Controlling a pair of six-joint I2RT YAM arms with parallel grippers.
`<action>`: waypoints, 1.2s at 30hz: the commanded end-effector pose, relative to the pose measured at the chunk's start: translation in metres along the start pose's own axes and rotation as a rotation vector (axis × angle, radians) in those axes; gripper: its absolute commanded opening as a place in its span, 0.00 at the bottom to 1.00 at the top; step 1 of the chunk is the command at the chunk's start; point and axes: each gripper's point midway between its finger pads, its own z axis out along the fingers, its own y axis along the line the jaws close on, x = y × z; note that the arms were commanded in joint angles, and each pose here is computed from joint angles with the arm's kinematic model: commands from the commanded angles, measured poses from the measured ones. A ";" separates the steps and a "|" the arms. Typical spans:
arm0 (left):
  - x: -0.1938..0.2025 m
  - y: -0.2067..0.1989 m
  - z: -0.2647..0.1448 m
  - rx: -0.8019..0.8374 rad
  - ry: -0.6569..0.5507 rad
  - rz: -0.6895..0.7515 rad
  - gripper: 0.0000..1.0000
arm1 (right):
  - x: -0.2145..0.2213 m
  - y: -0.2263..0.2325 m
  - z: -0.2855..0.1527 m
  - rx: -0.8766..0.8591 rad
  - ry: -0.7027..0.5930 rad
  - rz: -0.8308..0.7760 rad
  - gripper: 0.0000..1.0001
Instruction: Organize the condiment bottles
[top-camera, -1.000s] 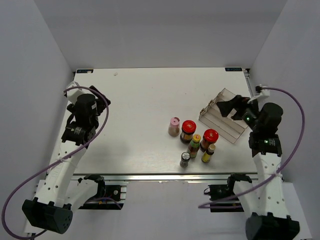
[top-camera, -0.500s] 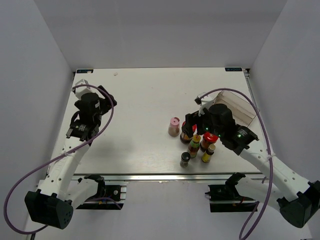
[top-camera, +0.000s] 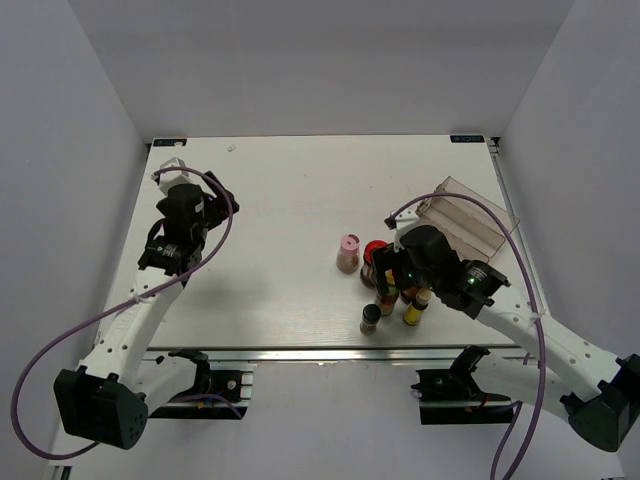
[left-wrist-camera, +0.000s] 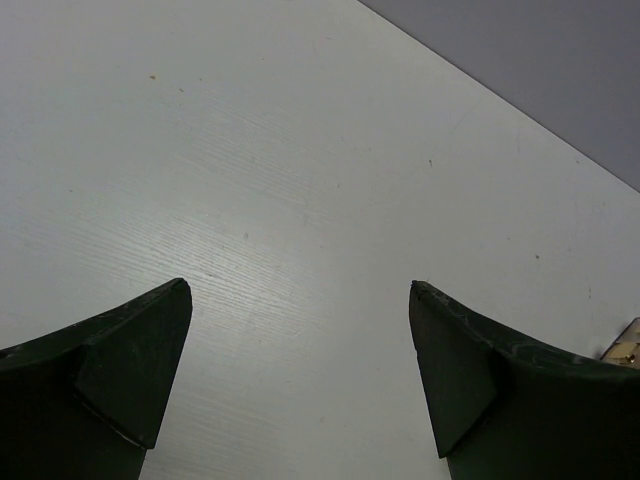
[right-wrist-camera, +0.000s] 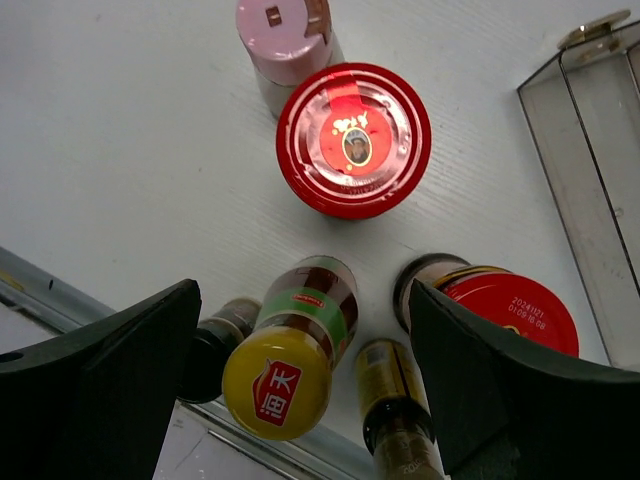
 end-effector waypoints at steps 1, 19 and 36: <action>-0.002 -0.008 -0.001 0.044 -0.009 0.002 0.98 | 0.013 -0.007 0.000 0.050 0.042 0.033 0.89; -0.005 -0.020 -0.001 0.094 -0.001 -0.011 0.98 | 0.008 0.007 -0.009 -0.026 0.022 0.036 0.21; -0.008 -0.039 0.002 0.174 0.010 -0.003 0.98 | -0.167 0.020 -0.109 -0.087 -0.483 -0.055 0.00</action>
